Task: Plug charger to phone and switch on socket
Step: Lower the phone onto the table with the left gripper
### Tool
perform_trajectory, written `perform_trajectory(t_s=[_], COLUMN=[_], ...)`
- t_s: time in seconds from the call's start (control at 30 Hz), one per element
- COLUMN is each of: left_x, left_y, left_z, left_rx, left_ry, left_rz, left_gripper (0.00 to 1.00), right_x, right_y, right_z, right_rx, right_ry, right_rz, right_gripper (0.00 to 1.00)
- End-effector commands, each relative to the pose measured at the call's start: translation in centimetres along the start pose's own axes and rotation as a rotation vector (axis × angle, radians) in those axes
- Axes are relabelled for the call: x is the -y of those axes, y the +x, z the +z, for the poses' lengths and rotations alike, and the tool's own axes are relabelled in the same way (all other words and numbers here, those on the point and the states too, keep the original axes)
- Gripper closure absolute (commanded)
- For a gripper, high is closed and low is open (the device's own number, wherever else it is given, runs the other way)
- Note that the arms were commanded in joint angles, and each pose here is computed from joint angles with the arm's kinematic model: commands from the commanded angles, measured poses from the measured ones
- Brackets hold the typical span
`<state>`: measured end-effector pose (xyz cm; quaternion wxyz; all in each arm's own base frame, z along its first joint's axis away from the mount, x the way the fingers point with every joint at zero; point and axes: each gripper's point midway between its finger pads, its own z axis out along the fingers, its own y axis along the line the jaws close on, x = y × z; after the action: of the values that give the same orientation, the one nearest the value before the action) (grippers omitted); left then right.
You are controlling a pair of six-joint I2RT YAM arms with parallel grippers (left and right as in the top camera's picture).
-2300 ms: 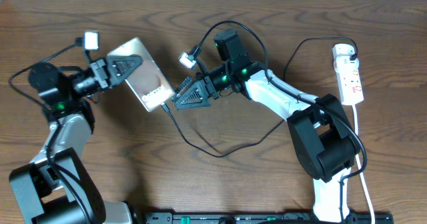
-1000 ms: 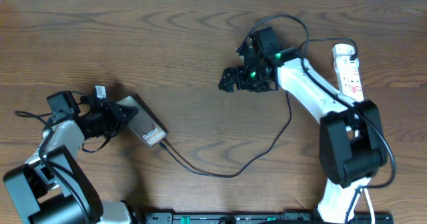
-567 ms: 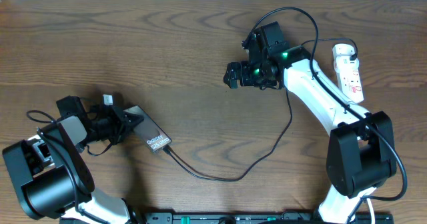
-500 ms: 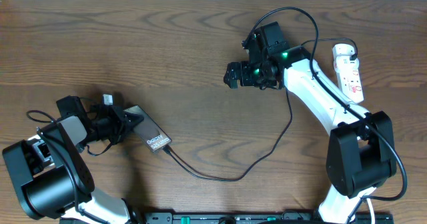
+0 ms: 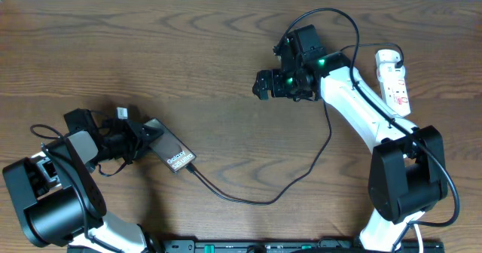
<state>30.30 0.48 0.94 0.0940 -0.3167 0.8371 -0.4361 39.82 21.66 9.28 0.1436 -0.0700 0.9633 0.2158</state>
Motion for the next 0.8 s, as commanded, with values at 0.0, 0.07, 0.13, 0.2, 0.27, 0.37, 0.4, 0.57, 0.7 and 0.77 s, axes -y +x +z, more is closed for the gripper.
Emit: perform_trajectory(t_s=[0.0, 0.07, 0.13, 0.2, 0.27, 0.37, 0.4, 0.57, 0.7, 0.77], left_x=[-0.5, -0.6, -0.7, -0.8, -1.4, -2.7, -3.1, -4.8, -6.1, -6.5], left_y=[0.0, 0.2, 0.4, 0.6, 0.8, 1.3, 1.4, 1.7, 1.9, 2.1], left_z=[0.1, 0.1, 0.1, 0.1, 0.0, -0.1, -0.2, -0.6, -1.0, -1.1], left_rx=[-0.005, -0.011, -0.019, -0.024, -0.028, -0.034, -0.034, -0.032, -0.023, -0.023], left_ry=[-0.022, -0.024, -0.027, -0.037, -0.07, -0.139, -0.161, -0.265, -0.339, -0.368], left_rz=[-0.008, -0.016, -0.026, -0.036, -0.052, -0.077, -0.083, -0.124, -0.159, -0.171], left_gripper=[0.67, 0.64, 0.61, 0.59, 0.57, 0.53, 0.53, 0.51, 0.51, 0.51], right_x=[-0.4, -0.4, -0.4, -0.4, -0.3, -0.3, -0.3, -0.3, -0.3, -0.3], right_y=[-0.4, -0.4, -0.4, -0.4, -0.4, -0.4, -0.3, -0.3, -0.3, -0.3], right_z=[-0.7, -0.7, -0.7, -0.7, -0.7, -0.7, -0.7, -0.7, -0.7, -0.7], right_rx=[0.018, 0.018, 0.018, 0.018, 0.018, 0.017, 0.017, 0.017, 0.017, 0.016], right_ry=[0.0, 0.001, 0.001, 0.001, 0.001, 0.001, 0.001, 0.001, 0.001, 0.001], right_rz=[-0.005, -0.005, -0.005, -0.005, -0.005, -0.005, -0.005, -0.005, -0.005, -0.005], right_gripper=[0.01, 0.01, 0.01, 0.01, 0.01, 0.01, 0.01, 0.01, 0.01, 0.01])
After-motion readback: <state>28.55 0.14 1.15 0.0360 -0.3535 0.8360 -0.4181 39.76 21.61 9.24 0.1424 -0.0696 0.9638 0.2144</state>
